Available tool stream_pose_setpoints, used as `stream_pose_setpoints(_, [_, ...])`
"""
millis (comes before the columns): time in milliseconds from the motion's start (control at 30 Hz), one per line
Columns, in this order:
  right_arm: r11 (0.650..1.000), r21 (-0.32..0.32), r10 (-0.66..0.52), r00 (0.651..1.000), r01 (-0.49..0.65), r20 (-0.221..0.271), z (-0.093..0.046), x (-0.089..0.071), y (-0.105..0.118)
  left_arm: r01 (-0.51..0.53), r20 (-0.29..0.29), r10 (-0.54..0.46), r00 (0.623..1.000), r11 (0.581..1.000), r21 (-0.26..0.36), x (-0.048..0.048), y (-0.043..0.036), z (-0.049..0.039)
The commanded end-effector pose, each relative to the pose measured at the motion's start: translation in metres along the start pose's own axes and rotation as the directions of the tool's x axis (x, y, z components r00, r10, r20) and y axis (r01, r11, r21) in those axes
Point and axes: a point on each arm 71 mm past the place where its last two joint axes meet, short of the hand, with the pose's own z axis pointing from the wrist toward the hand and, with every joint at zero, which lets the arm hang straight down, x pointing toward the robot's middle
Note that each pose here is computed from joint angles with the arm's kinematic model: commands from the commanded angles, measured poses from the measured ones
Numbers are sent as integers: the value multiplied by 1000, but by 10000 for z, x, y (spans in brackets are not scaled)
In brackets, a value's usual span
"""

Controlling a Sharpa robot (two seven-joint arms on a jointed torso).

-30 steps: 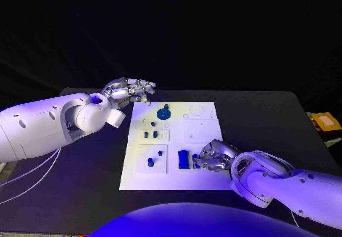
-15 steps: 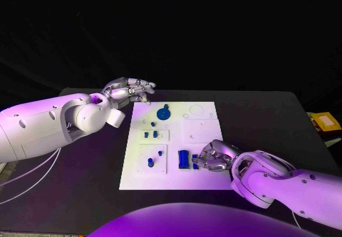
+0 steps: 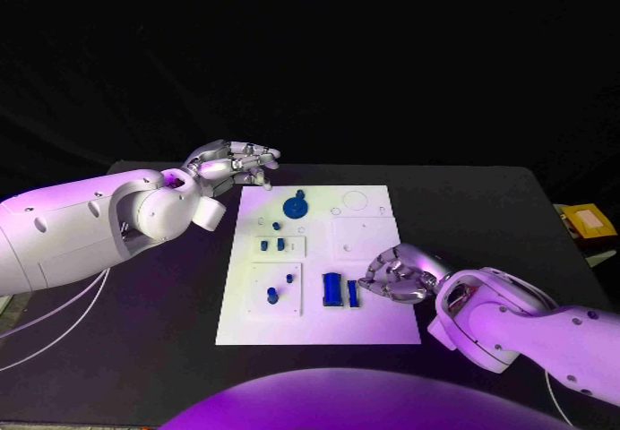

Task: Assemble the parts on the task board

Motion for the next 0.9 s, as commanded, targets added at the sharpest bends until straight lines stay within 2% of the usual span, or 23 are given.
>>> stream_pose_setpoints(33, [957, -179, 240, 970, -231, 34, 29, -155, 95, 15, 23, -16, 1000, 999, 45, -7, -21, 29])
stream_pose_setpoints(200, [869, -208, 469, 882, -449, 57, 256, -492, -65, 26, 90, -34, 995, 996, 86, -55, 23, 96])
stream_pose_setpoints(367, [758, -197, 651, 743, -622, 154, 573, -872, -384, 45, 182, -69, 981, 990, 132, -116, 104, 197])
stream_pose_setpoints(500, [717, -214, 697, 682, -663, 220, 770, -1094, -587, 59, 250, -97, 964, 986, 155, -148, 193, 291])
stream_pose_setpoints(700, [698, -240, 716, 650, -675, 254, 920, -1238, -689, 62, 307, -112, 945, 984, 166, -173, 284, 394])
stream_pose_setpoints(733, [780, -169, 623, 719, -603, 308, 883, -1237, -730, 51, 234, -76, 969, 993, 111, -120, 295, 394])
stream_pose_setpoints(900, [767, -190, 638, 701, -612, 318, 865, -1214, -663, 43, 245, -70, 967, 993, 111, -68, 301, 393])
